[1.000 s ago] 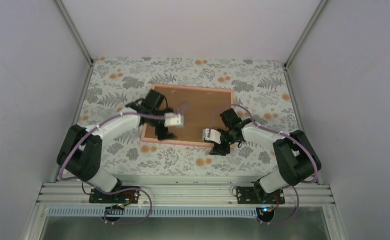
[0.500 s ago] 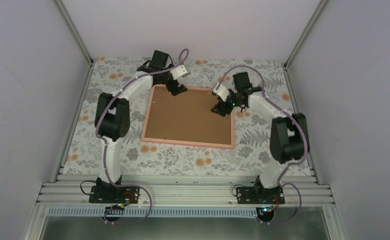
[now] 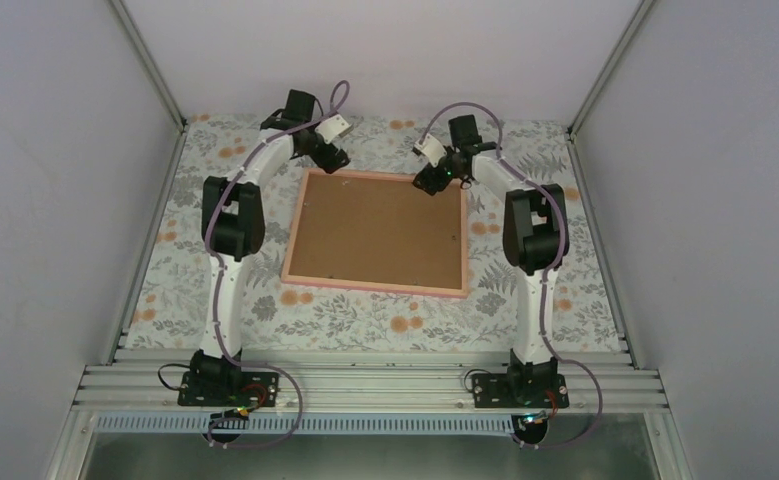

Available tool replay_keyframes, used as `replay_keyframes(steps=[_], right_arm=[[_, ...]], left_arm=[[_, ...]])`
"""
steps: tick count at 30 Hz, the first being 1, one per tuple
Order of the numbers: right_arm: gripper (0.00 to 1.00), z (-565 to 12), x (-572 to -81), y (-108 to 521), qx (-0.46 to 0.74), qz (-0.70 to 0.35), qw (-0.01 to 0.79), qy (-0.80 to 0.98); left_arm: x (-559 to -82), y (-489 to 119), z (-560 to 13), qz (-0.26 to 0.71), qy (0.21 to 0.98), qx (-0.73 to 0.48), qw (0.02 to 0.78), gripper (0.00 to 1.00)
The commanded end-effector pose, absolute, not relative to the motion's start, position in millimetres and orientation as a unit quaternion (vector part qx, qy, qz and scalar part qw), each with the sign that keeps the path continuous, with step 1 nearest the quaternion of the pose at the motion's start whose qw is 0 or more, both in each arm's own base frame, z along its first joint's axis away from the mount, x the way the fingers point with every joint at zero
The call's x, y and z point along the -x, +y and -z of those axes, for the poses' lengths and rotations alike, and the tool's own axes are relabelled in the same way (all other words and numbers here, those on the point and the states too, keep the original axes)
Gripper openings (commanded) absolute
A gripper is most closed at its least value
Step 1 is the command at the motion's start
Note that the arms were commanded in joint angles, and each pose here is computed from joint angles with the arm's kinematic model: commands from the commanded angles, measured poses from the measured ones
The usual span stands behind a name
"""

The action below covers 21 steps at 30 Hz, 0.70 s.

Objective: Put the photo into the frame

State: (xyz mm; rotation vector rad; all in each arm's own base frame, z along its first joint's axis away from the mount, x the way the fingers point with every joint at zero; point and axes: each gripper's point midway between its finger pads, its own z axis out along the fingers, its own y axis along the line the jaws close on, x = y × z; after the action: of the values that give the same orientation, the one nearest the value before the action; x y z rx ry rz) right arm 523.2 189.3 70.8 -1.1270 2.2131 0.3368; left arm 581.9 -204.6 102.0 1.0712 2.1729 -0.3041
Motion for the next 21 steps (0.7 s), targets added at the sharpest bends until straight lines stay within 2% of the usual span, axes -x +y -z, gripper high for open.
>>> replay_keyframes(steps=[1,13,21], right_arm=[[0.78,-79.9,-543.2,192.1,0.420,-0.137,0.326,0.836],[0.74,-36.7,-518.3,197.2,0.454,-0.175,0.273,0.830],[0.70,-17.0,-512.5,191.0,0.459,-0.165,0.253,0.835]], left_arm=[[-561.1,-200.9,-85.1,0.170,0.842,-0.418,0.297,0.85],[-539.9,-203.8,-55.9,0.209,0.803,-0.493,0.262,0.84],[-547.6,-197.0,-35.8,0.176,0.796,-0.518,0.258,0.79]])
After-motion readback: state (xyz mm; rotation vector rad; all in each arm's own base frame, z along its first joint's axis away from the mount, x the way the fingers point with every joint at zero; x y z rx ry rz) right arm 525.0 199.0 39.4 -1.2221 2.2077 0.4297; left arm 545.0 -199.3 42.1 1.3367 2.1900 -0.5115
